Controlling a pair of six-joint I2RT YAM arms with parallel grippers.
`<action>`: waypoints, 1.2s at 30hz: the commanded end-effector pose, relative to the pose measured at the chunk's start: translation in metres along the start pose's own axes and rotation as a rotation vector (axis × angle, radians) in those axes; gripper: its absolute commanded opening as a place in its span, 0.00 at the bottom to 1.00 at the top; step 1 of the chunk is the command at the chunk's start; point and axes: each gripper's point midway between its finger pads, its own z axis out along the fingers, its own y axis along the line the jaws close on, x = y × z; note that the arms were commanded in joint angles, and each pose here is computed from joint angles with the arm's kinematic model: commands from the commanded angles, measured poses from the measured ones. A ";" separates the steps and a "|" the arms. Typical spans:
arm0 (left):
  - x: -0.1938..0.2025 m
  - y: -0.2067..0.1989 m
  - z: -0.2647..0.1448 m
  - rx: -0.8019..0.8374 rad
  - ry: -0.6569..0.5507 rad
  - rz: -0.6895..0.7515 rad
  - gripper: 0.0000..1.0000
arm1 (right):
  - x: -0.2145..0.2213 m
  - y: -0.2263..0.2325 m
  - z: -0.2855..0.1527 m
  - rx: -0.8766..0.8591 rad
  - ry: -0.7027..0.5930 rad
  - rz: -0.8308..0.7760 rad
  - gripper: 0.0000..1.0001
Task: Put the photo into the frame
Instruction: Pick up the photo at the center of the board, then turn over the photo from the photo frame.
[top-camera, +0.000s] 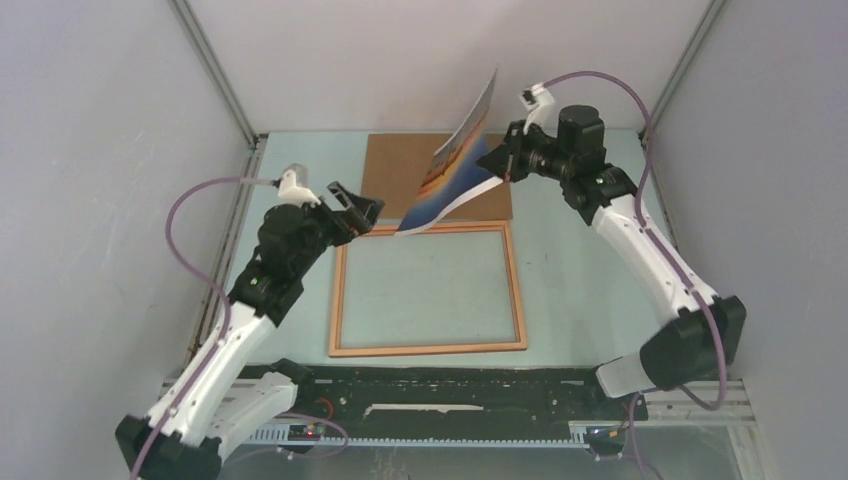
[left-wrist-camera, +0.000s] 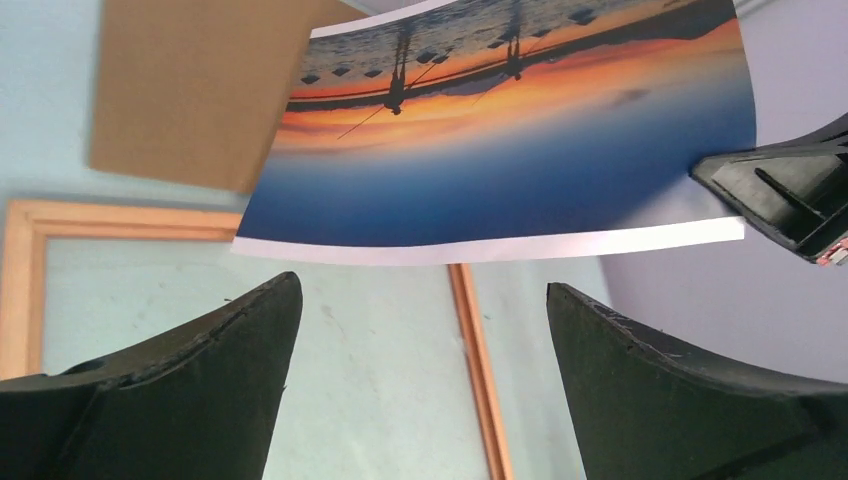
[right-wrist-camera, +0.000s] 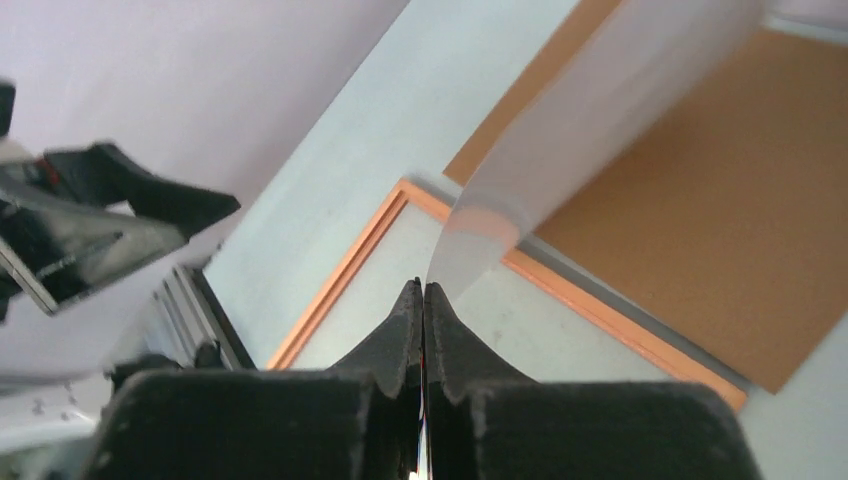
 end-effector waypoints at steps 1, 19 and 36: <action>0.034 0.011 -0.036 0.000 0.103 -0.097 1.00 | 0.014 0.058 -0.026 -0.003 0.060 -0.428 0.00; 0.029 -0.010 -0.090 0.090 0.132 -0.106 1.00 | 0.021 0.153 -0.166 0.216 0.147 -0.535 0.00; 0.089 -0.111 0.002 0.445 0.391 -0.334 1.00 | 0.067 0.140 -0.203 0.439 0.310 -0.343 0.00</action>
